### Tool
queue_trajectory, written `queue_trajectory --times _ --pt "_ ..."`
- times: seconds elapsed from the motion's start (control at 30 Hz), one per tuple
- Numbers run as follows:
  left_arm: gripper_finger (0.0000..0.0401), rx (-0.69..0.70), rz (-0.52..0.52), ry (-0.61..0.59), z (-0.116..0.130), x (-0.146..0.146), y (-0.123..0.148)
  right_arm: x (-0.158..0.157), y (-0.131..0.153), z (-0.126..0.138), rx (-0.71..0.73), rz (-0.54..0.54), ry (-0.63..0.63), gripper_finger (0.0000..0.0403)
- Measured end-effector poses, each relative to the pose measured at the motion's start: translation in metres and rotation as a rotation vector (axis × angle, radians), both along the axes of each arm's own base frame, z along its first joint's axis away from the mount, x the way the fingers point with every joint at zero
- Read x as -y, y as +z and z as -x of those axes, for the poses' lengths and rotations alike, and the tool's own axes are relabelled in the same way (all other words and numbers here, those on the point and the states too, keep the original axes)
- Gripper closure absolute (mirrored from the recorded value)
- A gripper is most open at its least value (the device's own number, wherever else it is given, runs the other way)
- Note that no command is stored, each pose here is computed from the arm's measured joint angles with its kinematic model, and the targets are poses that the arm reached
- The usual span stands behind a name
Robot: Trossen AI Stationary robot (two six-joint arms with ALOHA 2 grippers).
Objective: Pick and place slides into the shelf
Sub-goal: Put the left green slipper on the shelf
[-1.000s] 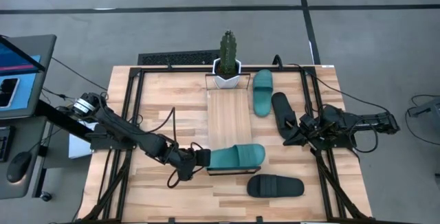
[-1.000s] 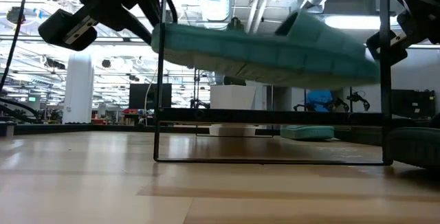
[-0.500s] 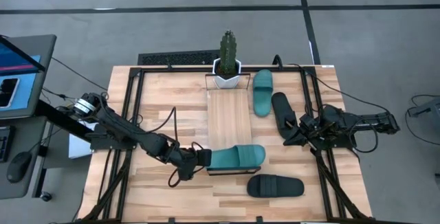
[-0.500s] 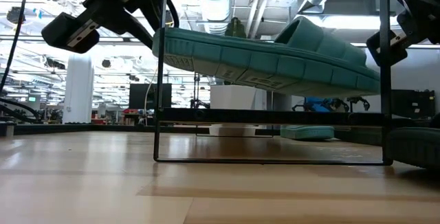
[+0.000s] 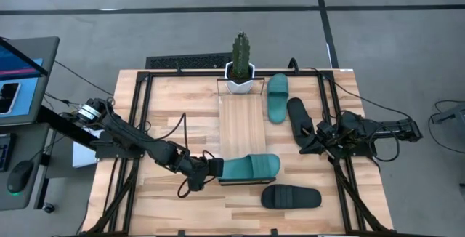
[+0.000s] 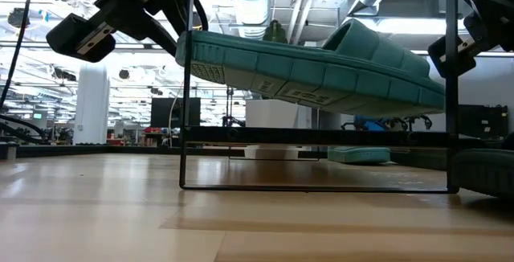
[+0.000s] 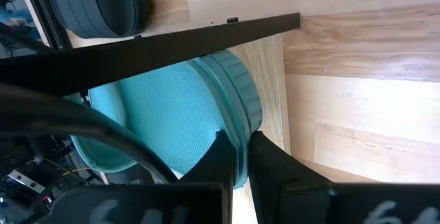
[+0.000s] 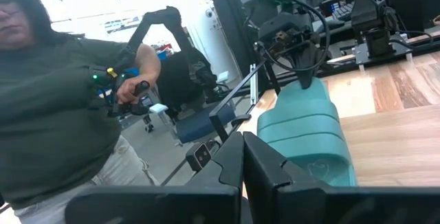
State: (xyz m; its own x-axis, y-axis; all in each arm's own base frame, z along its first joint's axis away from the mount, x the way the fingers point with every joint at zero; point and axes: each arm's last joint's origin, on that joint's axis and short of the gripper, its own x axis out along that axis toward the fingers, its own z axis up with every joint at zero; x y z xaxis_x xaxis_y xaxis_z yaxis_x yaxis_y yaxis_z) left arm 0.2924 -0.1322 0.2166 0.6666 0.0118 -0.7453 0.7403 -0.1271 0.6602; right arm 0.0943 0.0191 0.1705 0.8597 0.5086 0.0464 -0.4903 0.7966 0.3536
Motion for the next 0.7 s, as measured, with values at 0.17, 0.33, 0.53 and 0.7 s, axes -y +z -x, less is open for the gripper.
queue_trajectory --times 0.17,0.33,0.53,0.7 --pt "0.0382 -0.004 0.003 -0.005 0.0003 0.0001 -0.0001 0.0 0.0 0.0 0.0 0.0 0.0 0.0403" --pt "0.0378 -0.007 0.002 -0.005 0.0005 0.0 -0.0003 0.0 0.0 0.0 0.0 0.0 0.0 0.0403" --pt "0.0372 -0.023 0.001 -0.009 0.0016 -0.0005 -0.001 0.0 0.0001 0.0 0.0 0.0 0.0 0.0403" --pt "0.0362 -0.035 0.011 -0.019 0.0022 -0.0002 -0.0014 0.0 0.0001 0.0 0.0 0.0 0.0 0.0403"
